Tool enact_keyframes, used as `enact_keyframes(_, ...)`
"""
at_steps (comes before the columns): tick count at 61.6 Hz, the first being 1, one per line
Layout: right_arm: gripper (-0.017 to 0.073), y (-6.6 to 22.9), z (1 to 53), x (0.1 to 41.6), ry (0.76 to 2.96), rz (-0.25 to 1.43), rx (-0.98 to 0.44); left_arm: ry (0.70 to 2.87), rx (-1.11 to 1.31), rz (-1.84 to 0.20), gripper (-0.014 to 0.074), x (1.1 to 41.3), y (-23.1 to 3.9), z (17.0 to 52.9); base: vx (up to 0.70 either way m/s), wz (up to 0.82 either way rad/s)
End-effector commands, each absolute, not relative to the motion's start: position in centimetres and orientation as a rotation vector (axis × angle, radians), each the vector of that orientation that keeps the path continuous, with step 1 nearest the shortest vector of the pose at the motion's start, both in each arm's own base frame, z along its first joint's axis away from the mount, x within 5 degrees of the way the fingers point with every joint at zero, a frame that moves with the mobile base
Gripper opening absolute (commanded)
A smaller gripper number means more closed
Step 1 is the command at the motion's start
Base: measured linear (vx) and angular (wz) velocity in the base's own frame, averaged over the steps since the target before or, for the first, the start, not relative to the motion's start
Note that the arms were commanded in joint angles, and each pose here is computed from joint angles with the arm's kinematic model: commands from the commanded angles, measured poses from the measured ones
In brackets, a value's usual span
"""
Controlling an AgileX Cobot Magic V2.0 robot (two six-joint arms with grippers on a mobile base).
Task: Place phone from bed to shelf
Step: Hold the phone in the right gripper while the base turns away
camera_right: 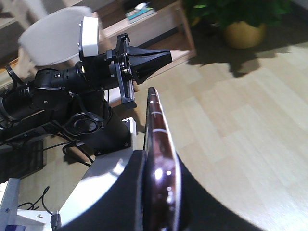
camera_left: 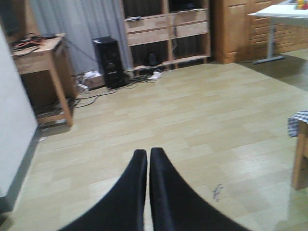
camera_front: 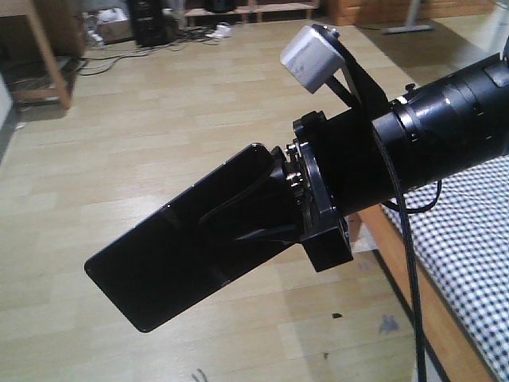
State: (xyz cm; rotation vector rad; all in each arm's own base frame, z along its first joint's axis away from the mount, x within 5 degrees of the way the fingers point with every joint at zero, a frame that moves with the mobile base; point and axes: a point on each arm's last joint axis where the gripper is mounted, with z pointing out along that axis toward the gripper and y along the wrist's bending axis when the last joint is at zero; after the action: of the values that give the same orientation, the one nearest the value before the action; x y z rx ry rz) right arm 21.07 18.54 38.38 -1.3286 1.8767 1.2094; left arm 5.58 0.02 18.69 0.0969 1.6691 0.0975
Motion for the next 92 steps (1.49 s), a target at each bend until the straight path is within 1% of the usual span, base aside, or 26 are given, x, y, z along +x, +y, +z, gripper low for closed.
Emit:
enact_keyframes(1,-0.0002,18.32,40.61,19.66,1.778,1.303,-1.332,1.566,0.078,0.091,0.0001,5.50,0.03,20.18,-0.08,0.52)
enact_keyframes(26,-0.0002,18.32,40.61,19.66,1.778,1.303,-1.332,1.566,0.078,0.091,0.0001,5.50,0.03,20.18,-0.04,0.33)
enact_keyframes(60,-0.0002,18.33,40.62,19.66,1.776,1.304,-1.332,1.566,0.078,0.091,0.0001,5.50,0.03,20.18,0.06,0.07)
enact_keyframes(92,-0.0002,18.33,40.62,19.66,1.777,1.305,-1.331,1.566,0.078,0.091,0.0001,5.50,0.03,20.18,0.16,0.04)
